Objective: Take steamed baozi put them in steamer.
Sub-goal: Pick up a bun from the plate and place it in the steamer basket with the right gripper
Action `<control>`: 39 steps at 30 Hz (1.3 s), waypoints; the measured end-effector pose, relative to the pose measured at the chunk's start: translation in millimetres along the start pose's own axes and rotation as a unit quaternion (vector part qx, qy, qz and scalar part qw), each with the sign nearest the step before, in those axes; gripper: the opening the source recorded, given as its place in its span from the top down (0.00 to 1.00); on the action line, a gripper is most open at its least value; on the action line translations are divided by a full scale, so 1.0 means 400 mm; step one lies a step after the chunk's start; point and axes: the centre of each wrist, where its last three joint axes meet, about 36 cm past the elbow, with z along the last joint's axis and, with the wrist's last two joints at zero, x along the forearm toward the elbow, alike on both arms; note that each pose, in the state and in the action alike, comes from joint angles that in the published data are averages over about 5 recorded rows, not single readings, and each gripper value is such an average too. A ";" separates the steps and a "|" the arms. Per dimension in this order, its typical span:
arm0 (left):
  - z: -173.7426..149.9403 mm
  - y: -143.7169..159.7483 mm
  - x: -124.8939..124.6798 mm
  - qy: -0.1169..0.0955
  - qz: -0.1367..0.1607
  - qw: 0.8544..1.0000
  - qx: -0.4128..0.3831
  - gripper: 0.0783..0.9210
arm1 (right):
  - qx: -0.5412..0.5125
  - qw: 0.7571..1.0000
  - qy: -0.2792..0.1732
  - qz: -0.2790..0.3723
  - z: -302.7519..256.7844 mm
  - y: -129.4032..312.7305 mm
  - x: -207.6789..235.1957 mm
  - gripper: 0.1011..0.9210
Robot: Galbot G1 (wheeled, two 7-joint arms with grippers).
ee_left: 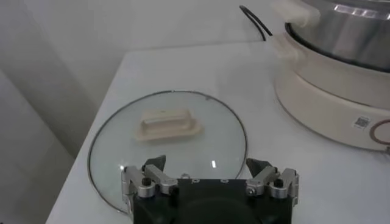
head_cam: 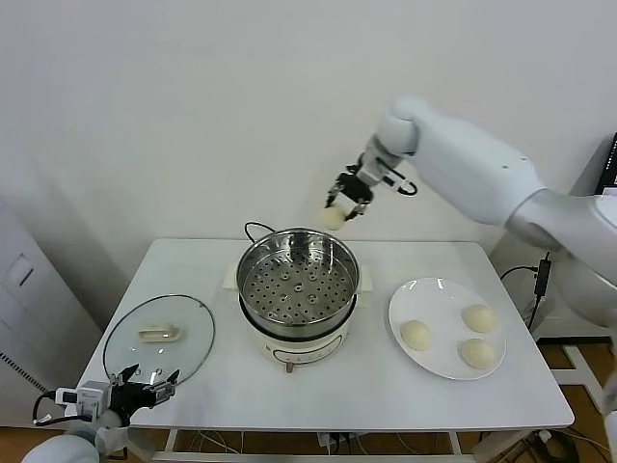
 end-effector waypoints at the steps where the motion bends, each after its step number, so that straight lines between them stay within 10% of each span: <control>1: 0.000 0.000 0.000 0.000 0.000 1.000 0.000 0.12 | 0.015 1.000 -0.001 -0.002 -0.010 -0.013 -0.010 0.51; 29: -0.007 -0.008 0.010 -0.001 0.002 1.000 -0.002 0.12 | 0.149 0.987 0.002 -0.059 -0.159 -0.051 -0.308 0.51; 39: -0.010 -0.008 0.011 -0.003 0.002 1.000 -0.003 0.12 | 0.144 0.988 0.005 -0.053 -0.153 -0.041 -0.311 0.24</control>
